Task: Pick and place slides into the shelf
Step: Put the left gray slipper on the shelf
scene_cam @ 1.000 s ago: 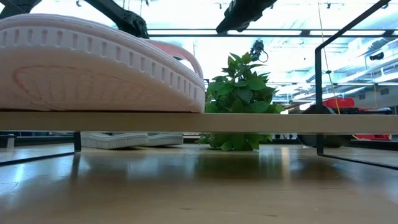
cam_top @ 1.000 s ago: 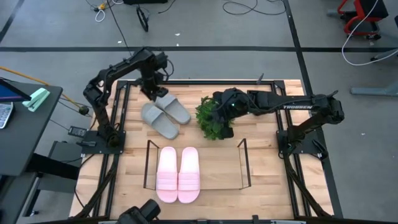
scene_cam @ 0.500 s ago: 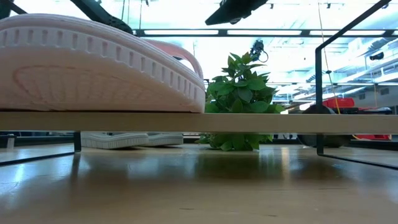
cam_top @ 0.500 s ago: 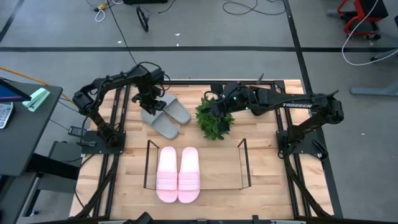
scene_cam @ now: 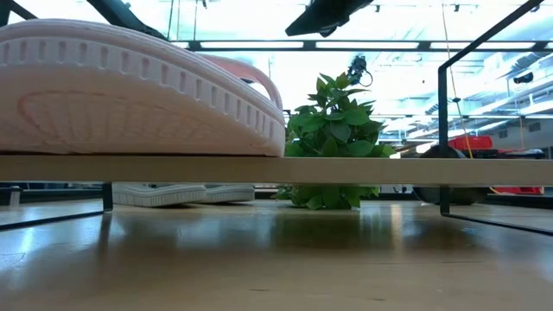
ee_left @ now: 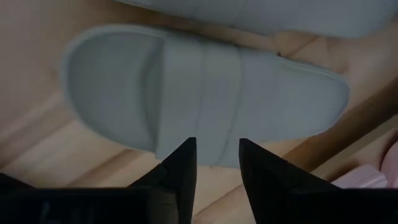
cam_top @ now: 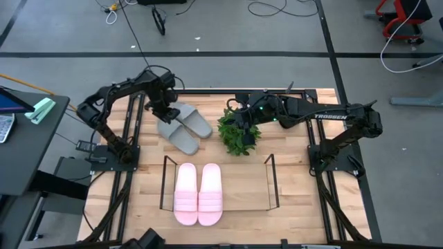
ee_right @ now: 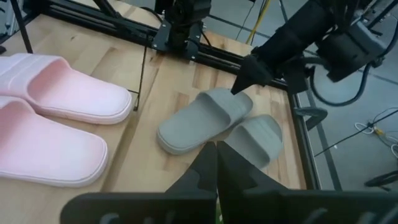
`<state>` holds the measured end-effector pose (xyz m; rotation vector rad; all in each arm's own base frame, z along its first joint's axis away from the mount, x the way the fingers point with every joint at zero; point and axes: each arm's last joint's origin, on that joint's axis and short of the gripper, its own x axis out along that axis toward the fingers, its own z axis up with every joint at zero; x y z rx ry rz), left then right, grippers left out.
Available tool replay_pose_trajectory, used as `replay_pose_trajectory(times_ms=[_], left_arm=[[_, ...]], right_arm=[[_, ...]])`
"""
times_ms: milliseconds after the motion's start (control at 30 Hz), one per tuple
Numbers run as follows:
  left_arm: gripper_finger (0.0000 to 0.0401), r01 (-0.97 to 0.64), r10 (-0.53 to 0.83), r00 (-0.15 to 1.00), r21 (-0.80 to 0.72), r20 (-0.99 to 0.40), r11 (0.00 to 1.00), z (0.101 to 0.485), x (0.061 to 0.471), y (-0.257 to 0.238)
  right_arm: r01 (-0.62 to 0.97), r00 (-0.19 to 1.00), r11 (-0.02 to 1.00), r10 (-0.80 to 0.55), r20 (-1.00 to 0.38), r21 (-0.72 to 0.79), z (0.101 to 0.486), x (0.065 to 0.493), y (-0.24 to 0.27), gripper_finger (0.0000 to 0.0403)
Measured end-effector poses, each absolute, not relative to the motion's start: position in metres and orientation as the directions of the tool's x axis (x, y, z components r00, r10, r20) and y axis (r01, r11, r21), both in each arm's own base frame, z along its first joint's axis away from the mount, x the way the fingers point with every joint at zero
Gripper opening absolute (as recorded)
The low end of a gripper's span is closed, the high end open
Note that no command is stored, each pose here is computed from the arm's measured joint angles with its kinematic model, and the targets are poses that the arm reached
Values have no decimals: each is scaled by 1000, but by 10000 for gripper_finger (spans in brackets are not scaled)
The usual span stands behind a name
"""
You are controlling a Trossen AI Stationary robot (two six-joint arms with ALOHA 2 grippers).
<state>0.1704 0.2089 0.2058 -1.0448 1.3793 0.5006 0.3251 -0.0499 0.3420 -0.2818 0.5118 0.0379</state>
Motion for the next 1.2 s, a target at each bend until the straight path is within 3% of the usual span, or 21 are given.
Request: replay_pose_trajectory(times_ms=[367,700,1000,1200], left_arm=[[171,-817,-260,289,-379,-921,434,206,149,229],[204,-791,-278,315,-413,-907,451,189,143,225],[213,-798,-285,336,-432,-898,420,166,133,219],[207,-756,-307,452,-542,-838,367,163,128,222]], right_arm=[[-105,872,961,-34,-489,-255,342,325,-50,0],[-76,872,976,-33,-489,-202,342,325,-49,0],[-69,872,980,-33,-489,-189,342,325,-49,0],[-52,872,986,-33,-489,-160,342,325,-49,0]])
